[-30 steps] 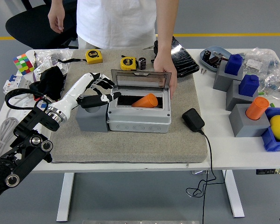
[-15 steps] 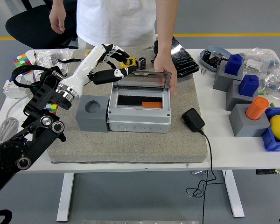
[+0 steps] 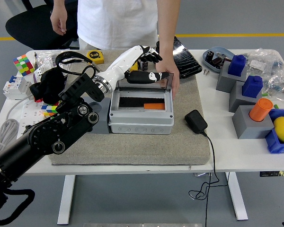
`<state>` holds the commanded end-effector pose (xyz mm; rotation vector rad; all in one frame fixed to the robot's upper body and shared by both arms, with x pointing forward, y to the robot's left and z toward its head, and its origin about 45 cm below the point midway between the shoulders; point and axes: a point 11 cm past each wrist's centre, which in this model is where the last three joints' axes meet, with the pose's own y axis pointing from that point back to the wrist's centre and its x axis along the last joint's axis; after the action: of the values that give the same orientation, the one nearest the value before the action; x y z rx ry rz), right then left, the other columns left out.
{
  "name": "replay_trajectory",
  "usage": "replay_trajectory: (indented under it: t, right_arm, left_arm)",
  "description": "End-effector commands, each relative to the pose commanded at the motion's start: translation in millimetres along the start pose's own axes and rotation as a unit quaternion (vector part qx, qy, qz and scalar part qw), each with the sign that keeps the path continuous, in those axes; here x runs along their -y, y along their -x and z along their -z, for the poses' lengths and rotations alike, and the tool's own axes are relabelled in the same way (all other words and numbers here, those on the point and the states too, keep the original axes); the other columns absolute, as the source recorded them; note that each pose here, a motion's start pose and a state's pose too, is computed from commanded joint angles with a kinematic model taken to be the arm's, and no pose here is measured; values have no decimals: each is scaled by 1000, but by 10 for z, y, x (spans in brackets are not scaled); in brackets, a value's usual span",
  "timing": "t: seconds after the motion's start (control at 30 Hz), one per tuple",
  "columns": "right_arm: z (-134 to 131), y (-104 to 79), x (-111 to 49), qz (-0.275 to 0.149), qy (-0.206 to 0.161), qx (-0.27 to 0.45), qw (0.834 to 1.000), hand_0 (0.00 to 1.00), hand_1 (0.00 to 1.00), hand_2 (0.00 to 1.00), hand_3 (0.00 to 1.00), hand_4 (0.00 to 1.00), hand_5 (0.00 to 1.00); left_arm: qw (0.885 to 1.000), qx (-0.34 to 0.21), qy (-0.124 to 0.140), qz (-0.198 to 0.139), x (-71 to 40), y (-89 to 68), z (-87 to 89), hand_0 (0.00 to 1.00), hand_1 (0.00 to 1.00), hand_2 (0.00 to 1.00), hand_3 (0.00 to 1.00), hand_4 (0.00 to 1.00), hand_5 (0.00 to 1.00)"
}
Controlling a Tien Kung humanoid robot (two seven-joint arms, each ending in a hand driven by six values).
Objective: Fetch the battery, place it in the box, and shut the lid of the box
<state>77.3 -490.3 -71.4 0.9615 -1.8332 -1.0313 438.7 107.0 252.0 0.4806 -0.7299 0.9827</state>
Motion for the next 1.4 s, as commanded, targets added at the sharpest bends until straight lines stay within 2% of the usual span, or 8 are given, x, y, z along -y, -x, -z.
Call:
replay_trajectory:
  t: [0.13, 0.2, 0.37, 0.4, 0.73, 1.03, 1.2, 1.4]
  right_arm:
    - [12, -1, -1, 0, -2, 1, 1000, 577, 624, 657, 564, 968, 466]
    - [13, -7, -2, 0, -2, 1, 1000, 577, 625, 657, 565, 969, 464]
    - [7, -11, -3, 0, -2, 1, 1000, 577, 625, 657, 565, 969, 464]
    - [9, -11, -3, 0, -3, 1, 1000, 578, 624, 657, 565, 969, 464]
    - [6, -26, -4, -1, -2, 2, 1000, 577, 624, 657, 565, 969, 464]
    - [-22, -33, -4, -2, 0, -1, 1000, 577, 624, 657, 565, 968, 464]
    - [-7, -30, -4, -2, -2, -3, 1000, 576, 624, 657, 565, 968, 463]
    - [11, -52, -5, -4, -3, -5, 1000, 576, 624, 657, 565, 969, 463]
  left_arm:
    - [999, 23, -22, 28, -23, 116, 72, 720, 745, 712, 711, 902, 540]
    - [999, 25, -22, 34, -53, 146, 77, 673, 707, 684, 699, 901, 547]
    - [999, 22, -24, 42, -123, 190, 88, 673, 707, 684, 699, 901, 547]
    - [999, 21, -23, 44, -143, 197, 82, 642, 695, 673, 695, 903, 546]
    - [997, 2, -23, 68, -338, 332, 72, 628, 689, 671, 697, 908, 549]
    - [996, -27, -35, 74, -482, 430, 178, 600, 683, 669, 707, 925, 568]
    - [996, -48, -37, 62, -562, 392, 221, 582, 682, 665, 707, 928, 586]
    - [995, -97, -11, -2, -691, 45, 138, 556, 676, 664, 704, 927, 584]
